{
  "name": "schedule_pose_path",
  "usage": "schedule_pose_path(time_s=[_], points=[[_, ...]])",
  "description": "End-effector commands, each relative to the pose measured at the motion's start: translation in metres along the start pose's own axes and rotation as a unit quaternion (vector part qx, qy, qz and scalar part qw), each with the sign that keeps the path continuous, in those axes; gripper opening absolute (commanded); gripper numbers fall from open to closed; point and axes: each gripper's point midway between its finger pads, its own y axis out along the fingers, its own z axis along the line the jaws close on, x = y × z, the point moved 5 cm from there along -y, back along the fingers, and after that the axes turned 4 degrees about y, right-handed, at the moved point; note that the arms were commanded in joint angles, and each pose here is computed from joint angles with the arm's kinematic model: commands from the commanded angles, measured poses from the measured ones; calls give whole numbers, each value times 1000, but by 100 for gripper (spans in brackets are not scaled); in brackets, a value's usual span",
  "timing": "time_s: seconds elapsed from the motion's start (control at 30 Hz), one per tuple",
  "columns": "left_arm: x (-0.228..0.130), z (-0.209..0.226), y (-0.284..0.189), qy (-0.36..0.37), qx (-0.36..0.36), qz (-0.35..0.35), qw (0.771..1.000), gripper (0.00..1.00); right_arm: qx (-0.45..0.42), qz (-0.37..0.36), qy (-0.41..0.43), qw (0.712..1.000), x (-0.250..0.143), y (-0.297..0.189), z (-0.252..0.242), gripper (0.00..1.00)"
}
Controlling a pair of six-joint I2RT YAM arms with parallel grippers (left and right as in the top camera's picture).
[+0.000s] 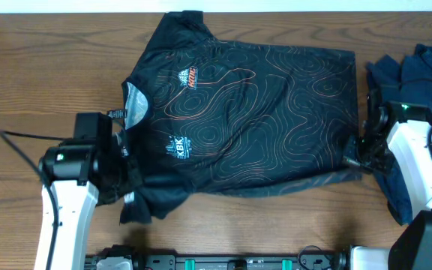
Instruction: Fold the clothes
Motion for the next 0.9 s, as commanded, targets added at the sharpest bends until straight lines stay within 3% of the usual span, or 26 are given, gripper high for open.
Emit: schedule_pose_path(time_s=[0.0, 0.33, 0.5, 0.7, 0.73, 0.77, 0.8, 0.87], points=[[22, -2, 1, -11, 4, -49, 999, 6, 25, -49, 14, 998, 17, -4, 6, 1], [118, -31, 42, 6, -49, -160, 986, 6, 107, -222, 11, 969, 85, -23, 38, 1], [148, -48, 76, 18, -99, -164, 981, 6, 109, -226, 11, 968, 97, -11, 45, 1], [171, -53, 102, 23, -109, -187, 976, 7, 105, -218, 11, 970, 111, 17, 52, 1], [174, -53, 104, 24, -109, -190, 975, 17, 107, -222, 11, 969, 114, 19, 54, 1], [176, -53, 104, 25, -111, -194, 975, 35, 111, -230, 11, 967, 118, 20, 56, 2], [178, -54, 104, 33, -110, -199, 973, 57, 115, -238, 12, 964, 121, 19, 57, 13], [181, -54, 101, 51, -109, -210, 970, 82, 124, -257, 12, 958, 128, 13, 60, 30]])
